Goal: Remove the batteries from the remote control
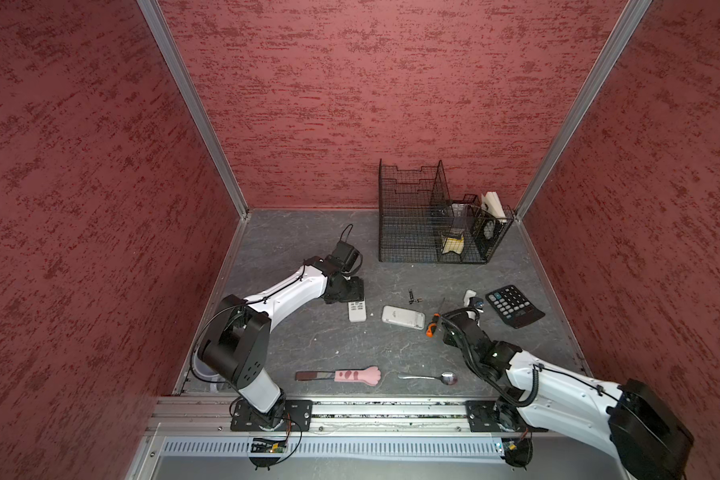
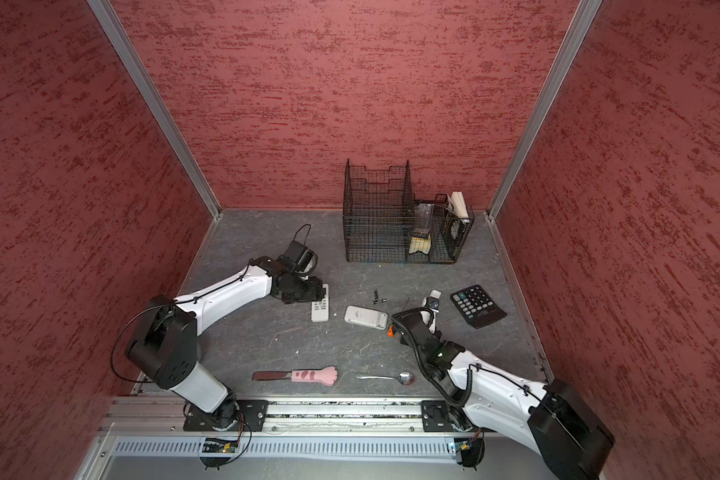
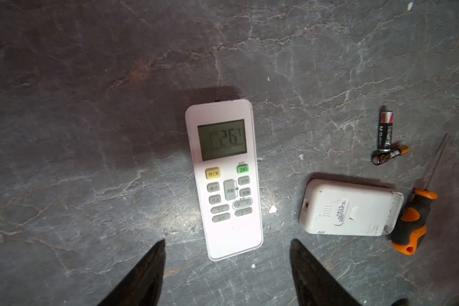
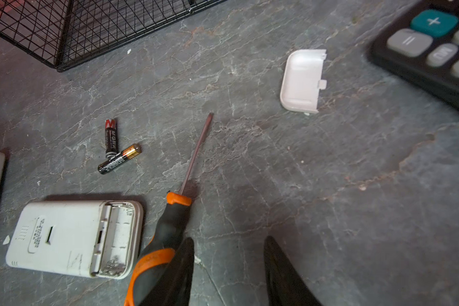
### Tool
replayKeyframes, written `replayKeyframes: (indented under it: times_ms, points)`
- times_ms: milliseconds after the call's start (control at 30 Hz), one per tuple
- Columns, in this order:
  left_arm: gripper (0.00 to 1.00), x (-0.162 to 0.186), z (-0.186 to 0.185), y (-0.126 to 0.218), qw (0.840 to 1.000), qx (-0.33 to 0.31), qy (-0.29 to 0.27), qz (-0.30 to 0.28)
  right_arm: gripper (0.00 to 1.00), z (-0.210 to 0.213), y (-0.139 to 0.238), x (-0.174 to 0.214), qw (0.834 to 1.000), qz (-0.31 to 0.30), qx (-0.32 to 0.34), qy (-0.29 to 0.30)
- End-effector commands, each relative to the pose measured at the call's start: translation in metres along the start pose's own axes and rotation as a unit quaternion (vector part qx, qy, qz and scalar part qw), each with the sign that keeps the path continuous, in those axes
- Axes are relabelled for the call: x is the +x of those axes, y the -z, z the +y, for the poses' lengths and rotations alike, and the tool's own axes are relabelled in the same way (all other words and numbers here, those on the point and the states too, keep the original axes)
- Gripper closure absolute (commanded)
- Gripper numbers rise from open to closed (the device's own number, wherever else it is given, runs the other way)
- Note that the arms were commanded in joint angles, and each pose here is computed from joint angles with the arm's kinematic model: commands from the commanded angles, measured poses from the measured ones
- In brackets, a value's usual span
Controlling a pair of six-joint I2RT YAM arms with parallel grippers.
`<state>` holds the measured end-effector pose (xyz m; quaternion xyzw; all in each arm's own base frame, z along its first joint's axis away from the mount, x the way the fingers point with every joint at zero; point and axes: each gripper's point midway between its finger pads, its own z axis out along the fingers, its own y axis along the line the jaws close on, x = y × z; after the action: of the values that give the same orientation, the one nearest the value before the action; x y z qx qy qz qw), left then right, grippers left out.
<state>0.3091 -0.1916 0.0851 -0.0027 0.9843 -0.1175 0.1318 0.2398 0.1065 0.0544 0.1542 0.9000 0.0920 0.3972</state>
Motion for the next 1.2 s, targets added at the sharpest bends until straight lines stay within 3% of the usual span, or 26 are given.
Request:
replayKeyframes:
  times_ms: [0, 433, 800, 967, 1167]
  points:
    - [0.24, -0.003, 0.004, -0.006, 1.000, -0.016, -0.001, 0.012, 0.53, 0.018, 0.013, -0.027, 1.000, -0.020, -0.017, -0.005]
    - [0.23, -0.014, -0.011, -0.061, 0.994, -0.097, -0.042, 0.019, 0.46, 0.056, 0.043, -0.068, 0.996, -0.044, -0.076, 0.013]
    - [0.29, -0.025, -0.006, -0.082, 0.986, -0.154, -0.052, 0.025, 0.45, 0.054, 0.052, -0.073, 0.995, -0.059, -0.084, 0.016]
    - [0.42, -0.026, 0.001, -0.088, 0.983, -0.172, -0.052, 0.027, 0.45, 0.055, 0.051, -0.073, 0.994, -0.058, -0.086, 0.017]
    - [0.69, -0.019, 0.010, -0.092, 0.984, -0.171, -0.040, 0.034, 0.48, 0.065, 0.051, -0.073, 0.993, -0.053, -0.106, 0.017]
